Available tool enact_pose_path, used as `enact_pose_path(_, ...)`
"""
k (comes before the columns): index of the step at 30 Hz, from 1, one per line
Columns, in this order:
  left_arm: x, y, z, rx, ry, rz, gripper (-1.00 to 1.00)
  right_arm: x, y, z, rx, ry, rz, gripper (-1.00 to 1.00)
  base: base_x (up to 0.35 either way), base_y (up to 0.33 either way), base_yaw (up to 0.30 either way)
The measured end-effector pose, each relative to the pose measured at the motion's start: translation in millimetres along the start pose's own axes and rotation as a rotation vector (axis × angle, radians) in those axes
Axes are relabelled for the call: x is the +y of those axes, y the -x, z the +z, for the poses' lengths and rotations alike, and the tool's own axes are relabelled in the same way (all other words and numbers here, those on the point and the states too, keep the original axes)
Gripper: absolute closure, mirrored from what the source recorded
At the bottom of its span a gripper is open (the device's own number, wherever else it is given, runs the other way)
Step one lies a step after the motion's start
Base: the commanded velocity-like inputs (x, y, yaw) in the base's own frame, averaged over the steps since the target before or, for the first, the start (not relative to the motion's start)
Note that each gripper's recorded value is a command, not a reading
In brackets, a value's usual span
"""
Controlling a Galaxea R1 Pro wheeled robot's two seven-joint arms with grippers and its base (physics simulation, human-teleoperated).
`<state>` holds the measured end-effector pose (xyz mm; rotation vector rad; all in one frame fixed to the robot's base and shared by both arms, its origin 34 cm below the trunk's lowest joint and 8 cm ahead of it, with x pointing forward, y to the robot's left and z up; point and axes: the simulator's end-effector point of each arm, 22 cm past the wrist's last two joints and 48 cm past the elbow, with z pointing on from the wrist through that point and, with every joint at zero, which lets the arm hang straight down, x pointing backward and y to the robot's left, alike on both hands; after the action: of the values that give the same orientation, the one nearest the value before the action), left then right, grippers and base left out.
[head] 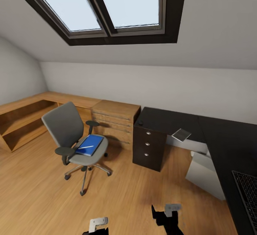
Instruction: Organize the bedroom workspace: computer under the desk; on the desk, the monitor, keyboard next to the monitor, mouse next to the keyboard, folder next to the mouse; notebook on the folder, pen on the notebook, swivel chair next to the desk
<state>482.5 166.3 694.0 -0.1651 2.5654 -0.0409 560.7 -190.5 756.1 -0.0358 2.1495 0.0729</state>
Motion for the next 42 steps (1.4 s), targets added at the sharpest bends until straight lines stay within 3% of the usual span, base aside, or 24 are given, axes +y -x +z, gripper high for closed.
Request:
enact_pose_path(2, -11.0, 18.2, 1.5, -0.023, -0.014, -0.001, -1.00, -12.1, 41.0, 20.3, 0.016, -0.052, -0.002, -1.00, 0.322, 0.000, 0.000)
enact_pose_path(3, -20.0, 50.7, 3.9, -0.063, -0.026, -0.001, -1.00, -21.2, 74.9, 34.2, 0.029, -0.091, -0.006, -1.00, 0.322, 0.000, 0.000)
enact_pose_path(5, -27.3, 85.7, 5.1, -0.108, -0.034, -0.002, -1.00, -26.5, 136.8, 52.6, -0.014, -0.113, -0.012, -1.00, 0.322, 0.000, 0.000)
enact_pose_path(9, -40.9, 137.3, 3.4, -0.162, -0.052, -0.020, -1.00, -30.4, 207.0, 67.9, -0.051, -0.128, -0.017, -1.00, 0.322, 0.000, 0.000)
enact_pose_path(12, -73.7, 188.7, -6.7, -0.176, -0.107, -0.073, -1.00, -33.8, 244.9, 74.8, -0.017, -0.139, -0.027, -1.00, 0.322, 0.000, 0.000)
enact_pose_path(18, -96.5, 253.5, -30.6, -0.221, -0.172, -0.099, -1.00, -49.6, 252.7, 75.7, 0.009, -0.164, -0.013, -1.00, 0.322, 0.000, 0.000)
enact_pose_path(22, -102.8, 270.1, -87.1, -0.199, -0.253, -0.123, -1.00, -61.3, 253.5, 75.0, 0.014, -0.180, -0.008, -1.00, 0.325, 0.000, 0.000)
enact_pose_path(23, -79.3, 299.1, -127.5, -0.296, -0.210, -0.079, -1.00, -61.9, 253.8, 75.2, 0.014, -0.181, -0.007, -1.00, 0.326, 0.000, 0.000)
enact_pose_path(26, -67.4, 313.7, -154.2, -0.365, -0.179, -0.051, -1.00, -61.4, 254.2, 75.1, 0.012, -0.180, -0.004, -1.00, 0.327, 0.000, 0.000)
enact_pose_path(27, -40.4, 302.3, -143.2, -0.335, -0.100, -0.049, -1.00, -61.2, 251.7, 75.4, 0.021, -0.177, 0.022, -1.00, 0.327, 0.000, 0.000)
enact_pose_path(31, -28.8, 290.0, -135.7, -0.299, -0.063, -0.051, -1.00, -61.4, 246.8, 75.3, 0.043, -0.166, 0.090, -1.00, 0.327, 0.000, 0.000)
enact_pose_path(34, -28.5, 289.6, -135.5, -0.298, -0.062, -0.051, -1.00, -61.2, 247.1, 75.3, 0.042, -0.164, 0.093, -1.00, 0.327, 0.000, 0.000)
enact_pose_path(36, -29.1, 289.2, -135.5, -0.297, -0.063, -0.051, -1.00, -61.1, 247.3, 75.3, 0.042, -0.163, 0.095, -1.00, 0.327, 0.000, 0.108)
enact_pose_path(37, -56.6, 278.9, -131.7, -0.286, -0.082, -0.022, -1.00, -60.2, 247.6, 75.6, 0.039, -0.163, 0.094, -1.00, 0.327, 0.000, 0.228)
enact_pose_path(38, -61.7, 276.5, -130.2, -0.285, -0.083, -0.014, -1.00, -60.0, 247.7, 75.5, 0.039, -0.162, 0.094, -1.00, 0.327, 0.000, 0.238)
enact_pose_path(42, -67.1, 269.5, -119.6, -0.287, -0.062, 0.022, -1.00, -60.3, 247.8, 75.5, 0.038, -0.163, 0.094, -1.00, 0.327, 0.000, 0.255)
